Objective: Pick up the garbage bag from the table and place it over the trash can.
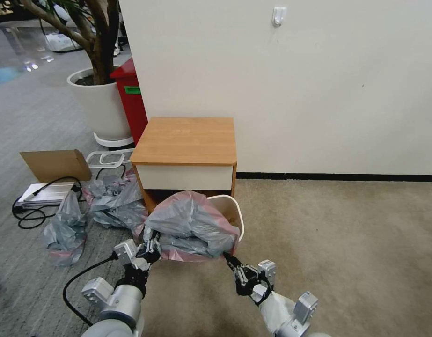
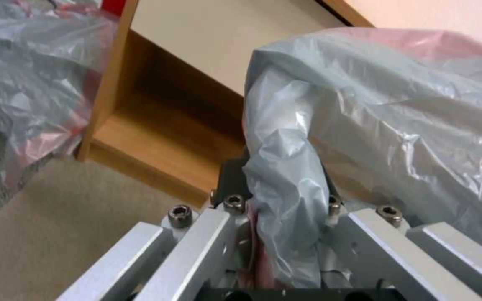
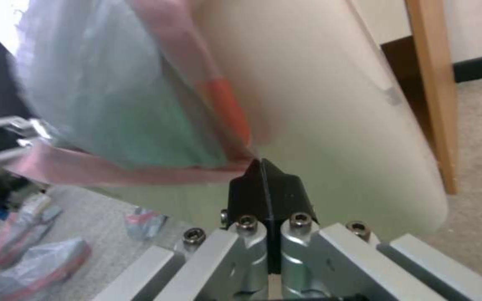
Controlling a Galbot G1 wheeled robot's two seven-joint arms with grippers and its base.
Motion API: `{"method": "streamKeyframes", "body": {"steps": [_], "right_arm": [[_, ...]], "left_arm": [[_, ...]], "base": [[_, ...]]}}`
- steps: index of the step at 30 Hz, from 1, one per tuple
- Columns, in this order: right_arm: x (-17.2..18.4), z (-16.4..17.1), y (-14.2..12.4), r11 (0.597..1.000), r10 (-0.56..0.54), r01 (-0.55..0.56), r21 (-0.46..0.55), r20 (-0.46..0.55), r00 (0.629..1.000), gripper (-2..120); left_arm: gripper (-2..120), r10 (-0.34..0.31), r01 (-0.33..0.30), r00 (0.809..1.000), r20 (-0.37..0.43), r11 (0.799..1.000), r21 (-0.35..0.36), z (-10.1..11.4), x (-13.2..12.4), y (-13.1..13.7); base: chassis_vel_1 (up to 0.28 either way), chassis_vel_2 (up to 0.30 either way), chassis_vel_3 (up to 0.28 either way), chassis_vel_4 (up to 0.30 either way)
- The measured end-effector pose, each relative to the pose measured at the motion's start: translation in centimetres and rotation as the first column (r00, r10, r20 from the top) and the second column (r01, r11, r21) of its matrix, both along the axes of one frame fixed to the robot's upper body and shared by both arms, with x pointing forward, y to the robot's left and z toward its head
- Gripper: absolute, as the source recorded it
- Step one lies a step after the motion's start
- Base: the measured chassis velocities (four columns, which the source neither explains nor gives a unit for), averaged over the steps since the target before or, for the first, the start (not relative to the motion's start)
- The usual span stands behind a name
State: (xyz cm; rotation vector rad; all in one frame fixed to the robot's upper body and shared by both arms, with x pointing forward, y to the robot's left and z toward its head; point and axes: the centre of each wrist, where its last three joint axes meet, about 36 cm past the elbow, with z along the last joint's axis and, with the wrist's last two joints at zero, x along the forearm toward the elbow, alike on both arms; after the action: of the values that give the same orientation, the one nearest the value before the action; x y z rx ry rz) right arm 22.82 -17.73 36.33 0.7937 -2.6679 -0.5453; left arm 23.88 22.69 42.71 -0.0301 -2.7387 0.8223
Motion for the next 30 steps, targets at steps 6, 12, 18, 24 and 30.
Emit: {"method": "streamKeyframes", "body": {"steps": [6,12,18,24,30], "right_arm": [[-0.1,-0.7,-0.5,0.998,-0.003,0.006,-0.065,0.034,0.999,1],[-1.1,-0.7,-0.7,0.989,0.05,-0.037,-0.145,0.085,0.995,24],[-0.9,-0.4,-1.3,0.956,-0.107,0.13,-0.264,0.101,0.989,47],[1.0,2.7,-1.1,0.967,-0.197,0.22,-0.126,0.174,0.965,70],[1.5,4.5,-0.6,0.981,-0.169,0.185,-0.06,0.21,0.963,90]], "left_arm": [[7,0.004,-0.004,1.0,-0.018,1.0,0.007,-0.1,0.0,0.1],[7,0.019,-0.018,1.0,-0.018,0.997,0.072,-0.6,0.6,1.0],[7,0.028,-0.029,1.0,0.01,0.99,0.141,-1.1,0.8,1.7],[7,0.011,-0.014,1.0,0.02,0.987,0.16,-1.4,0.7,1.4],[7,0.0,-0.006,0.999,0.035,0.984,0.176,-1.6,0.7,1.3]], "base": [[0.0,0.0,0.0,0.0],[0.0,0.0,0.0,0.0],[0.0,0.0,0.0,0.0],[0.0,0.0,0.0,0.0],[0.0,0.0,0.0,0.0]]}}
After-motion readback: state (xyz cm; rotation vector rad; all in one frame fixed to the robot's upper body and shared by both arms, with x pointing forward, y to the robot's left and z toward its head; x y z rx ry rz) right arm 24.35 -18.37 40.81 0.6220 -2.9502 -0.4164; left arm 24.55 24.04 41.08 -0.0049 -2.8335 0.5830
